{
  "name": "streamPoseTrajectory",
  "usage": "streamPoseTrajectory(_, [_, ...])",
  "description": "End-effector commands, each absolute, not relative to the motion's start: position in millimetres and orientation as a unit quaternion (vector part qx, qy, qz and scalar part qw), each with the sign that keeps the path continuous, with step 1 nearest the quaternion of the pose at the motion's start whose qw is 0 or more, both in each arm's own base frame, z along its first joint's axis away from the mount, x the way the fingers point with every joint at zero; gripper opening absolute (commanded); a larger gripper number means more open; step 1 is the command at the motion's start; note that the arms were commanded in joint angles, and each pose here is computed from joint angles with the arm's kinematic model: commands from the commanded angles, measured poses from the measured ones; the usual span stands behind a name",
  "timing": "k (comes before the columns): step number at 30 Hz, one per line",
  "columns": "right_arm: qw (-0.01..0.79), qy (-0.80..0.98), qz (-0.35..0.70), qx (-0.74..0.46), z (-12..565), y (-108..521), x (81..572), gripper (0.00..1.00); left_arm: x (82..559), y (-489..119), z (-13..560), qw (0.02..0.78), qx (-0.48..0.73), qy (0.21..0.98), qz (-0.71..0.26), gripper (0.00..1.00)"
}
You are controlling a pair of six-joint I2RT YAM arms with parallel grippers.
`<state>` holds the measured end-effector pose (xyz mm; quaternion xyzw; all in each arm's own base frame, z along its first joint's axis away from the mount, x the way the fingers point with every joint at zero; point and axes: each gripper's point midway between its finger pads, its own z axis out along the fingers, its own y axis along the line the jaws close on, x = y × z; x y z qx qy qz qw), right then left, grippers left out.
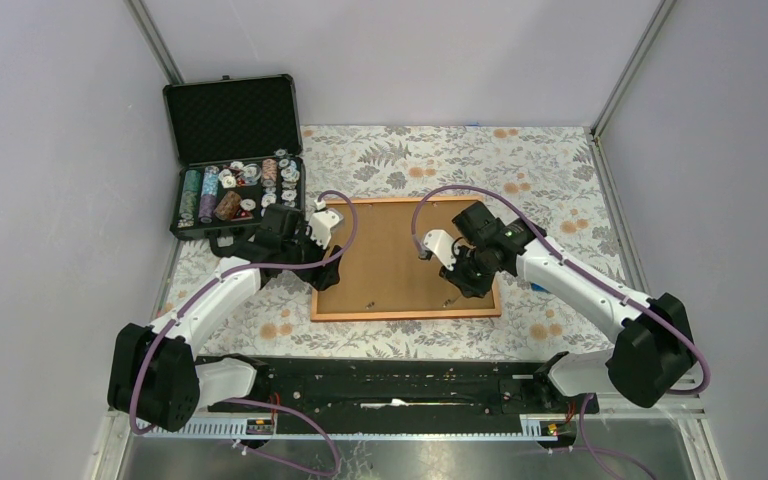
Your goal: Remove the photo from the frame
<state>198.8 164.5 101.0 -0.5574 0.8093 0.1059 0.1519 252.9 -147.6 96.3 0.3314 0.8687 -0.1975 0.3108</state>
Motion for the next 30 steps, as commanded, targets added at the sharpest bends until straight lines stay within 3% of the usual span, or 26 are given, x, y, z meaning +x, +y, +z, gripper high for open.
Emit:
streamPoseTrajectory(1, [0.172,0.808,0.106,-0.554,101,174,211,0.00,261,-151,107,0.335,0.335,0.859,-0.196,0.74])
streamPoseTrajectory(19, [0.210,0.804,0.116,-0.543,113,190,227,0.00,262,-152,105,0.332,0.331,0.861,-0.198,0.74])
streamPoseTrajectory(30, [0.202,0.800,0.173,-0.538,116,207,216,0.00,260,-150,104,0.332,0.329,0.862,-0.196,0.75])
